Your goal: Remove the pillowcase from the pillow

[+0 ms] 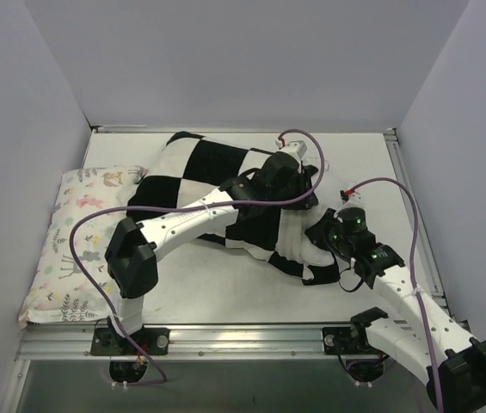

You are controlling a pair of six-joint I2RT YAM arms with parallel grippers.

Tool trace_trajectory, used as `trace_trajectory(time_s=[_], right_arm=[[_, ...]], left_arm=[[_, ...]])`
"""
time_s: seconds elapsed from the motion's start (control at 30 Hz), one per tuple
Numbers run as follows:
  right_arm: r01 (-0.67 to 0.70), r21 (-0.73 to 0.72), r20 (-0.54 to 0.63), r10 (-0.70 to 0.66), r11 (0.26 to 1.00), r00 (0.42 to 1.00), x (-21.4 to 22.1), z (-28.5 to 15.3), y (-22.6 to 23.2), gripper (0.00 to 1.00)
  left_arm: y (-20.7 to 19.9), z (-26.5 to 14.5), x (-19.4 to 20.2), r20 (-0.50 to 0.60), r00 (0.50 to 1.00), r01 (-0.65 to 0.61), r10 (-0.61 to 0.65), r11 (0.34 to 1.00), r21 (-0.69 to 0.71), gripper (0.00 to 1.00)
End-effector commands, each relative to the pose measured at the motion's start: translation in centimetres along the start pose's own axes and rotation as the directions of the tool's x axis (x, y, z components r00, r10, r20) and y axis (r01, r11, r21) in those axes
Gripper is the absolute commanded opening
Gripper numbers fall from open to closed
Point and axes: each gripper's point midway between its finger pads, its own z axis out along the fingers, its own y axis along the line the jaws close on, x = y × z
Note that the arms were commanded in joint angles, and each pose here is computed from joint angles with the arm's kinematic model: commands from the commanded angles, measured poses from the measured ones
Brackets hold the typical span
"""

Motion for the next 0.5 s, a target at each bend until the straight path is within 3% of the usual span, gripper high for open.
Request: trace_trajectory(time_s=[0.0, 0.1, 0.13, 0.27, 0.37, 0.47], right_arm=[[-0.019, 0.019, -0.043, 0.020, 1.000, 0.999, 0.5, 0.1, 0.0, 0.00], [-0.014, 0.061, -0.008, 0.015, 0.998, 1.000, -0.7, -0.6, -0.4, 0.00], [-0.017, 0.075, 0.000, 0.017, 0.997, 1.000, -1.0, -0.8, -0.7, 0.00], [-0.019, 0.086, 0.007, 0.018, 0.996, 1.000, -2.1, -1.7, -0.7, 0.00], [-0.016, 0.074, 0.015, 0.015, 0.997, 1.000, -2.9, -2.1, -0.3, 0.00], [-0.012, 0.069, 0.024, 0.011, 0.998, 1.000, -3.5, -2.4, 0.0, 0.00]], left_arm=[[-6.2, -3.5, -4.8, 0.148, 0.989, -0.037, 0.010, 0.982, 0.183, 0.51], [-5.8, -5.7, -5.4, 0.174, 0.984, -0.071, 0.041, 0.983, 0.168, 0.76], [-4.4, -5.9, -5.0, 0.181, 0.982, -0.070, 0.047, 0.990, 0.125, 0.79], [-0.7, -10.1, -6.0, 0.256, 0.964, -0.074, 0.076, 0.997, -0.018, 0.87], [3.9, -10.7, -4.4, 0.229, 0.962, -0.104, 0.150, 0.975, -0.198, 0.90], [4.6, -10.2, -2.6, 0.174, 0.968, -0.145, 0.182, 0.968, -0.207, 0.91]])
